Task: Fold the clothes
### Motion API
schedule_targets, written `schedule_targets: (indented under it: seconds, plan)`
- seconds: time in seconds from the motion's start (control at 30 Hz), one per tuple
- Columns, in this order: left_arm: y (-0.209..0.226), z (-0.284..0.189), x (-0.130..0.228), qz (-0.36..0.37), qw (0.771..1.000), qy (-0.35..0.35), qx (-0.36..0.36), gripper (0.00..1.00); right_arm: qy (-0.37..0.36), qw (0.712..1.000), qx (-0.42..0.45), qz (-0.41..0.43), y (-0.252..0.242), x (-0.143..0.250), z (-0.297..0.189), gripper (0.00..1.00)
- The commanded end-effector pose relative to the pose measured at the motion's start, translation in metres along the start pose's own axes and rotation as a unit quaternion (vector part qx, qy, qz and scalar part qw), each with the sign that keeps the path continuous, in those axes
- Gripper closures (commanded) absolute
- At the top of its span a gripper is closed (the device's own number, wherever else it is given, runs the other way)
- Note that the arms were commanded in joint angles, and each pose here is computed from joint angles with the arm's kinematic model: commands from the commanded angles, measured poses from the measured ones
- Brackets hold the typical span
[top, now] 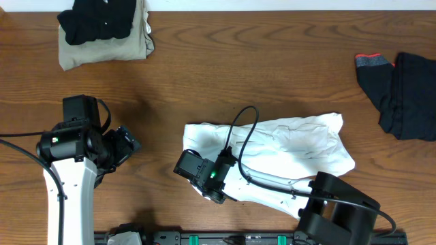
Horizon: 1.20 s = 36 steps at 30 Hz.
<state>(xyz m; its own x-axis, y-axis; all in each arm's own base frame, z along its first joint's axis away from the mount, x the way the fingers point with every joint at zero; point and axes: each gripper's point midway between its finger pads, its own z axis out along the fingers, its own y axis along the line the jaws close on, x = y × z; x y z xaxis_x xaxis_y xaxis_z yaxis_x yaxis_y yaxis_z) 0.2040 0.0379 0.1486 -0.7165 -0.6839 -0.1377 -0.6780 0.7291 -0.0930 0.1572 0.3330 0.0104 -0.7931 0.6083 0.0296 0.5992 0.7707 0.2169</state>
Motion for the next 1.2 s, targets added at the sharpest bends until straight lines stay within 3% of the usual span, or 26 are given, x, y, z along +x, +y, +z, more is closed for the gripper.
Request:
schedule_targets:
  seconds: [0.0, 0.37, 0.87, 1.17]
  plan:
    - [0.006, 0.002, 0.002, -0.006, 1.000, 0.000, -0.012, 0.02, -0.014, 1.000, 0.010, 0.007, -0.006, -0.008, 0.007, 0.62]
    - [0.006, 0.002, 0.002, -0.002, 1.000, 0.000, -0.012, 0.02, -0.025, 0.999, 0.011, -0.019, -0.005, -0.016, 0.006, 0.99]
    - [0.005, 0.002, 0.000, -0.002, 1.000, -0.005, -0.009, 0.02, -0.065, 0.987, -0.035, -0.144, 0.022, -0.067, -0.026, 0.98]
    - [0.004, 0.002, -0.001, -0.002, 1.000, -0.006, -0.008, 0.02, -0.045, 0.983, -0.069, -0.164, 0.033, -0.058, -0.046, 0.99]
